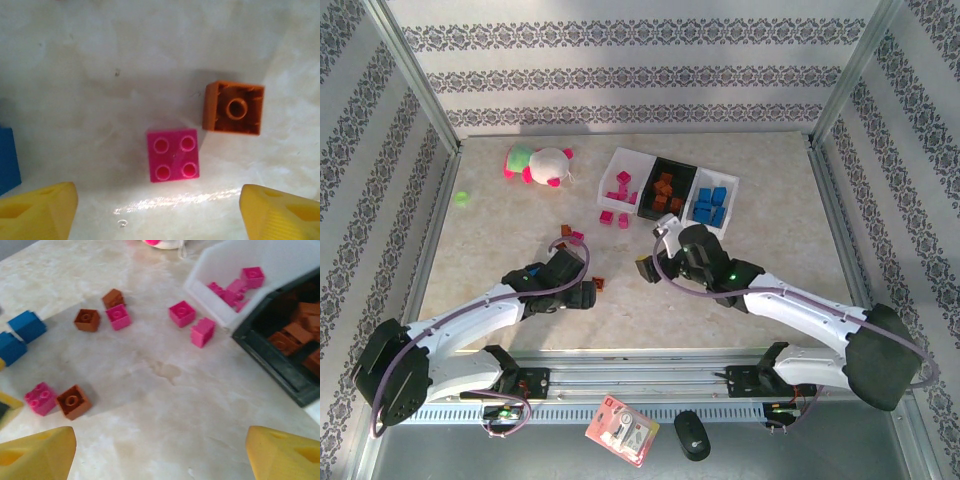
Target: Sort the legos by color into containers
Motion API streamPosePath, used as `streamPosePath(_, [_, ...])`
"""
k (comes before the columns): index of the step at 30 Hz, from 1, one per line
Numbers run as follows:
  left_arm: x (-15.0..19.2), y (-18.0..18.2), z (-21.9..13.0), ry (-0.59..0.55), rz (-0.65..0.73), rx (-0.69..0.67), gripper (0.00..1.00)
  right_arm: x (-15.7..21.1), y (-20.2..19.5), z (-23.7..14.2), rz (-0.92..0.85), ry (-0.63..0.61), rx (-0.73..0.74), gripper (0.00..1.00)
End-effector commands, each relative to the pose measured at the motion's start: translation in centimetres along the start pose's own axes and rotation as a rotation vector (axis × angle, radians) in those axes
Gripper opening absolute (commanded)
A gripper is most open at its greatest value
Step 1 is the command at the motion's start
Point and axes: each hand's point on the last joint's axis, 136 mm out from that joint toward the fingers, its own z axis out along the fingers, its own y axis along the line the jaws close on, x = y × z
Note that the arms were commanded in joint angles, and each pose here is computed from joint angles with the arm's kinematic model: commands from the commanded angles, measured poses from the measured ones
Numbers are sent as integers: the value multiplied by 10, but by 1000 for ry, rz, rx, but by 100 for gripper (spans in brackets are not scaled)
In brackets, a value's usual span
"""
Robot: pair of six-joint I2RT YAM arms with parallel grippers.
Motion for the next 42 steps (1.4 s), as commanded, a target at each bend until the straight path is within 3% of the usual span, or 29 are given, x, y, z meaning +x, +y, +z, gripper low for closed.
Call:
streamPosePath(1, [4, -3, 3, 6, -18, 16, 81, -6, 19, 3, -8, -13, -60, 88])
streamPosePath(13, [4, 1, 29, 28, -21, -41, 62, 5, 56, -2, -49, 45, -248, 88])
streamPosePath(25, [2, -4, 47, 40, -16, -36, 50, 8, 56, -4, -48, 57, -249, 88])
streamPosePath(33, [2, -3, 43, 52, -29, -42, 33, 9, 55, -5, -44, 57, -240, 88])
streamPosePath(42, [-20, -7, 21, -11, -20, -39, 32, 2, 56, -7, -47, 38, -244, 88])
